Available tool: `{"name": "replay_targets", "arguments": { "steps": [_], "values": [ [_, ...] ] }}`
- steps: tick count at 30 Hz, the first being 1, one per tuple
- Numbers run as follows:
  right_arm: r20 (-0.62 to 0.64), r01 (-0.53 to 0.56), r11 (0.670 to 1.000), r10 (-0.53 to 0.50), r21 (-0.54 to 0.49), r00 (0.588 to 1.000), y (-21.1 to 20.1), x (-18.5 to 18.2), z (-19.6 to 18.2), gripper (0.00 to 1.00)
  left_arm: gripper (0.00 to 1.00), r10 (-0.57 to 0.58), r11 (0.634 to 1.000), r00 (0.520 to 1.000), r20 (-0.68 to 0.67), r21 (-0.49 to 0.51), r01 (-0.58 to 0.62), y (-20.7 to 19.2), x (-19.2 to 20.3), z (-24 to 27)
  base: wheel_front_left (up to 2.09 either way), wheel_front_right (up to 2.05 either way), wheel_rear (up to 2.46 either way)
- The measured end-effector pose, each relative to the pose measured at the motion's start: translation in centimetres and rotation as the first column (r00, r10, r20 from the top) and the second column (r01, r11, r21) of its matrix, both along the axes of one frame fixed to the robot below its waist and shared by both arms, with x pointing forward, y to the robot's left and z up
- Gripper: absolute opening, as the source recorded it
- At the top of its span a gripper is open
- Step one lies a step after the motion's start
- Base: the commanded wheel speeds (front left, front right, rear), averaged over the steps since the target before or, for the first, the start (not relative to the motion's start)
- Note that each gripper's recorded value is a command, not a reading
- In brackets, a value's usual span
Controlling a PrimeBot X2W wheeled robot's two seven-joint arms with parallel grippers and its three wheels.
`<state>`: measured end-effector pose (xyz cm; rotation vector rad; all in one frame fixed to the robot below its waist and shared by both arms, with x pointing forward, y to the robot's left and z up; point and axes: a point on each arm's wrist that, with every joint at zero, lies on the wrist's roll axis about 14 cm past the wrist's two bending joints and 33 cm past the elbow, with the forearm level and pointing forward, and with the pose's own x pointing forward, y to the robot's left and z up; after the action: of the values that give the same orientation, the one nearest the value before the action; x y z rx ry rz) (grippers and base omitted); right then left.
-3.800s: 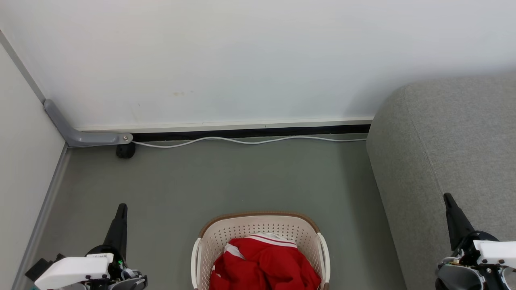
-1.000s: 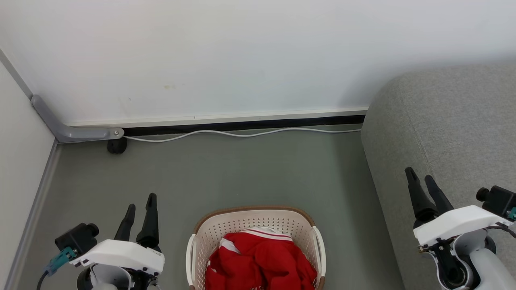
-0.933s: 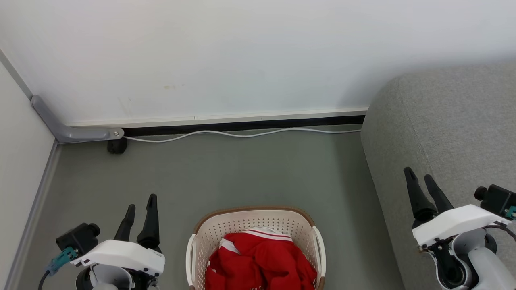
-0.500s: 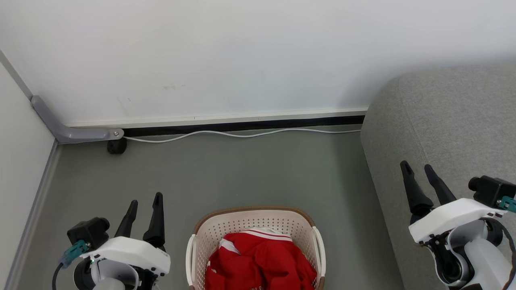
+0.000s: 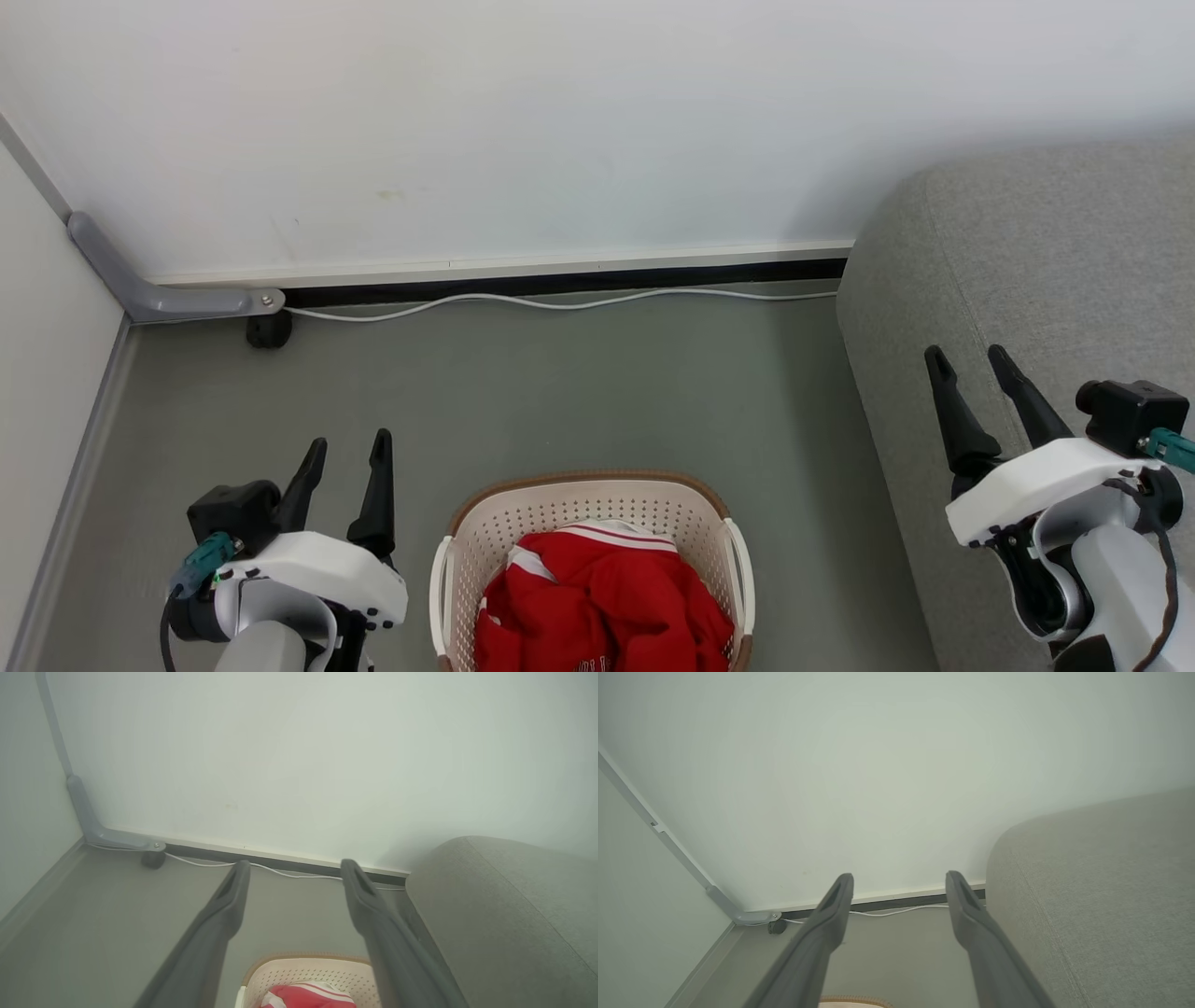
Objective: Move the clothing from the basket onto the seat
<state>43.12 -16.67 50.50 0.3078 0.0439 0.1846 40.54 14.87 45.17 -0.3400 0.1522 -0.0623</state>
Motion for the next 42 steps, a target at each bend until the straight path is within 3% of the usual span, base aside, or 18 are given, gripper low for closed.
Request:
{"name": "replay_targets", "arguments": {
  "steps": [20,42],
  "values": [
    [0.092,-0.006,0.979,0.025,-0.205,0.995,-0.7,1.3,1.5,1.0,1.0,-0.055,0.979,0.997,0.061,0.201,0.042,-0.6,1.2,0.9,0.0,0.0,0.0],
    [0.1,0.038,0.983,-0.021,-0.18,0.995,-2.1,2.8,1.4,1.0,1.0,-0.043,0.984,0.999,0.01,0.171,0.04,-1.1,2.1,-1.1,0.0,0.0,0.0]
  ]
}}
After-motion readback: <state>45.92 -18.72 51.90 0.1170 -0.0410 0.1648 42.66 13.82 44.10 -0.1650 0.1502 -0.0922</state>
